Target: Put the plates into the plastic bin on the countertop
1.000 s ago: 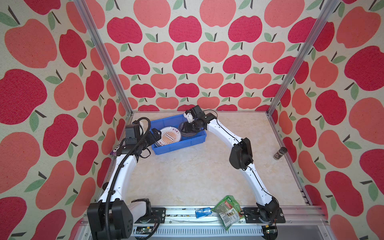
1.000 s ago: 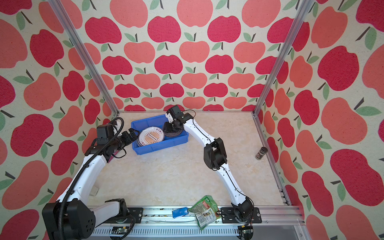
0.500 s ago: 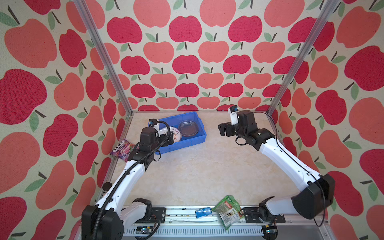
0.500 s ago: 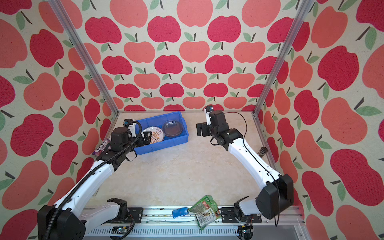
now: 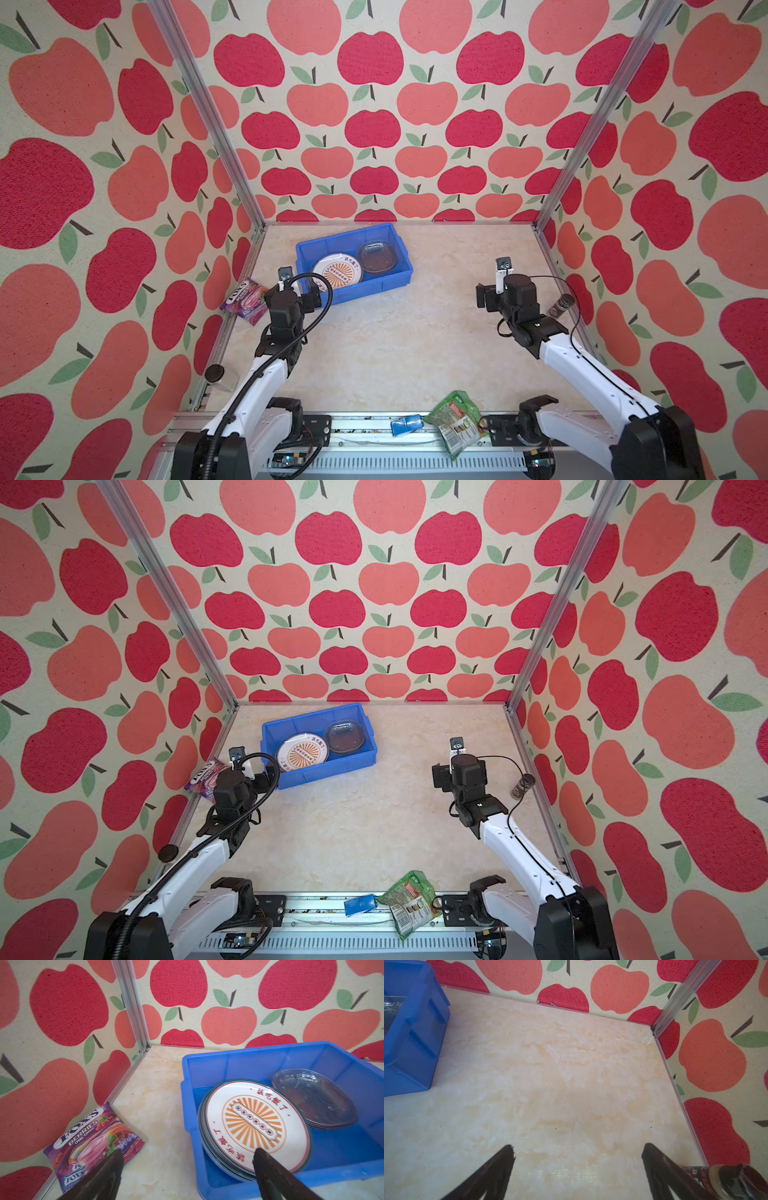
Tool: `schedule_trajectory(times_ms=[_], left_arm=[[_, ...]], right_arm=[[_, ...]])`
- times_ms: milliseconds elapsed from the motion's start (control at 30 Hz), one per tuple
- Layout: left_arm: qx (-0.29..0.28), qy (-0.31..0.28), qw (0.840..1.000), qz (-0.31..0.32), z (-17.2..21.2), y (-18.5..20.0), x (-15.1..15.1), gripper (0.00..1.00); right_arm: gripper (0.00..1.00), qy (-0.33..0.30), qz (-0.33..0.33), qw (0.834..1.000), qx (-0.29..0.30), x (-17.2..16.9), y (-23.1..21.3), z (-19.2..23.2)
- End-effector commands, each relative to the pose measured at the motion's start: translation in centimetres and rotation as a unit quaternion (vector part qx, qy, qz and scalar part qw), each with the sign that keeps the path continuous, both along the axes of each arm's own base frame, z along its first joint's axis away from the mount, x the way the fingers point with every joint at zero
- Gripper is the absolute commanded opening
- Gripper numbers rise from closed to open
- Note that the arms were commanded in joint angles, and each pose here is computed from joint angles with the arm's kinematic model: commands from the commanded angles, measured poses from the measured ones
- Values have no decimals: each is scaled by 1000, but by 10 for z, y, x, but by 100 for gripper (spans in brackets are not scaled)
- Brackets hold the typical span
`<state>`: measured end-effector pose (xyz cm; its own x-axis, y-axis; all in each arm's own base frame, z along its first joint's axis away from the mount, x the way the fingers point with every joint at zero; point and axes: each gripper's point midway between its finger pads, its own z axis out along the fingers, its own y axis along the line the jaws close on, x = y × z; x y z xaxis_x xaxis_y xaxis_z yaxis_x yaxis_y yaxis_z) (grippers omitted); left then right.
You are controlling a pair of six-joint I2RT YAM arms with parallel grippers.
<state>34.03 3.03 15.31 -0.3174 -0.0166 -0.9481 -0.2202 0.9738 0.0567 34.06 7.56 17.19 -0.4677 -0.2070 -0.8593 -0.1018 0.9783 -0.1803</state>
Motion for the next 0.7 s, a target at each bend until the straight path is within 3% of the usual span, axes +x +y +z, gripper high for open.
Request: schedule_trajectory(times_ms=[0, 67, 200, 400, 533, 600, 667], left_arm=[[8, -41, 999, 24, -26, 21, 7, 99], [-1, -81, 996, 43, -31, 31, 13, 99], [-34, -60, 998, -1, -63, 28, 24, 99], [-36, -30, 999, 1, -69, 29, 34, 99], [-43, -6, 999, -15, -74, 25, 40, 99], [-36, -20, 999, -17, -70, 25, 42, 99], [-39, -14, 999, -16, -71, 25, 41, 99]], right_arm=[[99, -17, -11, 1000, 19, 10, -3, -8], [99, -20, -18, 999, 23, 15, -7, -15], [99, -39, -34, 999, 2, 25, -23, -22], [99, -71, -62, 995, -42, 46, -45, -34], [99, -53, -85, 993, -68, 60, -55, -60], [99, -71, -55, 994, -70, 63, -49, -64], [99, -89, -90, 990, -54, 62, -66, -65]])
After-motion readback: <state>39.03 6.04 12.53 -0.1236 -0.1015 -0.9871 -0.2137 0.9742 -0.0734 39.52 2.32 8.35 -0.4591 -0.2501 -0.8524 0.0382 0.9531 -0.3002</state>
